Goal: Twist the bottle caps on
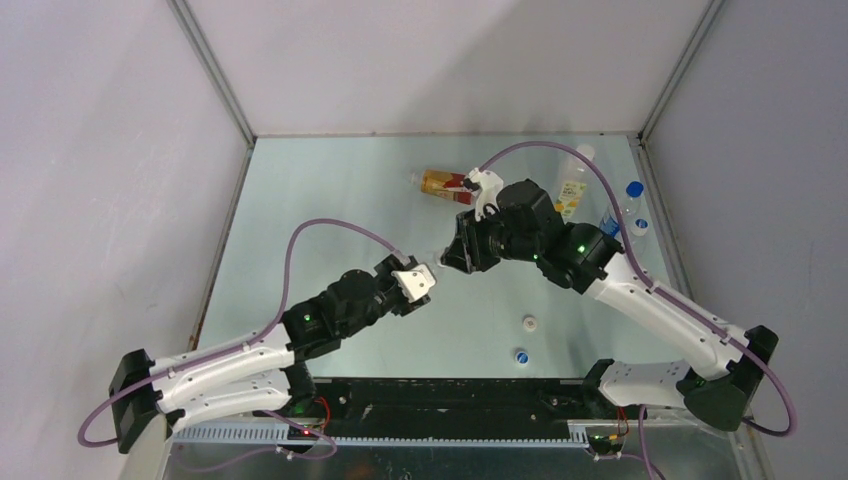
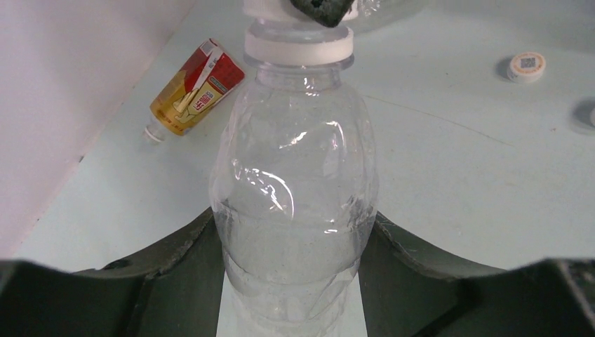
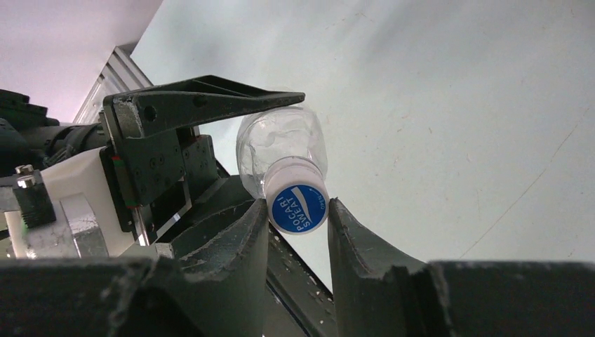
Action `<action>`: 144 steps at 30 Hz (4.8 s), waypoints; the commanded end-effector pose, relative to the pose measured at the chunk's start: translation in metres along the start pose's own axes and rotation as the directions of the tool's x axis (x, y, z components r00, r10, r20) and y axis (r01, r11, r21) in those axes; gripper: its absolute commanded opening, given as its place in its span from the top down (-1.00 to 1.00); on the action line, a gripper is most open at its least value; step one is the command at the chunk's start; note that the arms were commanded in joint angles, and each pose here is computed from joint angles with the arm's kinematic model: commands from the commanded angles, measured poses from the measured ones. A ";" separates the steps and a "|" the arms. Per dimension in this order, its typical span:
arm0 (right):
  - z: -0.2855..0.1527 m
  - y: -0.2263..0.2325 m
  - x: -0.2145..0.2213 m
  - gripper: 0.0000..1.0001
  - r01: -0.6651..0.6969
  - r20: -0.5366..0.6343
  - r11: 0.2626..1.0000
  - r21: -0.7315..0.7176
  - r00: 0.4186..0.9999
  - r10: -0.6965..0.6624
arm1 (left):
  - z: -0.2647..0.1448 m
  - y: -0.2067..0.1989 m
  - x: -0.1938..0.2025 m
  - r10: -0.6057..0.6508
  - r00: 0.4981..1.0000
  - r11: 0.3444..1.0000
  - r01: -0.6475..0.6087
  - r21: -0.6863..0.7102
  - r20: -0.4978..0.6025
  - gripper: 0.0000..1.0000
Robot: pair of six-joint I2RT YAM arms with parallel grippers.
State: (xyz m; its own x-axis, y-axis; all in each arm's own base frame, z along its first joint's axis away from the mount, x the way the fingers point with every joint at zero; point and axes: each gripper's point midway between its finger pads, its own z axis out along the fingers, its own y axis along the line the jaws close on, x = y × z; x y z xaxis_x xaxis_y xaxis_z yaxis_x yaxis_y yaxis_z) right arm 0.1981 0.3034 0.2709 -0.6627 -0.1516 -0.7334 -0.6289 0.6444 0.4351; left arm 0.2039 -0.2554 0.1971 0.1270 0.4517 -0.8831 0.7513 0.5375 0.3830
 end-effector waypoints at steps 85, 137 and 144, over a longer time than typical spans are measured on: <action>-0.019 0.000 0.001 0.91 -0.233 -0.047 0.972 -0.030 0.972 0.232 | -0.005 0.028 -0.092 0.094 0.973 0.994 -0.078 -0.082 0.213 1.00; -0.098 0.041 0.016 -0.21 0.901 0.328 0.320 -0.295 0.409 -0.851 | -0.021 -0.055 -0.068 -0.080 0.993 0.818 0.015 0.575 0.088 1.00; -0.092 0.043 0.018 -0.13 0.896 0.336 0.304 -0.322 0.409 -0.849 | -0.020 -0.054 -0.072 -0.081 0.992 0.815 0.012 0.580 0.093 1.00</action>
State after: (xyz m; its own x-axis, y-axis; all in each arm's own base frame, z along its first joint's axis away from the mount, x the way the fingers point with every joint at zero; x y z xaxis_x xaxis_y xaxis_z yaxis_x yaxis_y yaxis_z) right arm 0.1257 0.2538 0.3105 0.3503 -0.4055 -0.8443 -0.9366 -0.1448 -0.3190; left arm 0.1403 -0.2970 0.2197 0.0788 0.3928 -0.9163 0.9926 0.0541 0.1085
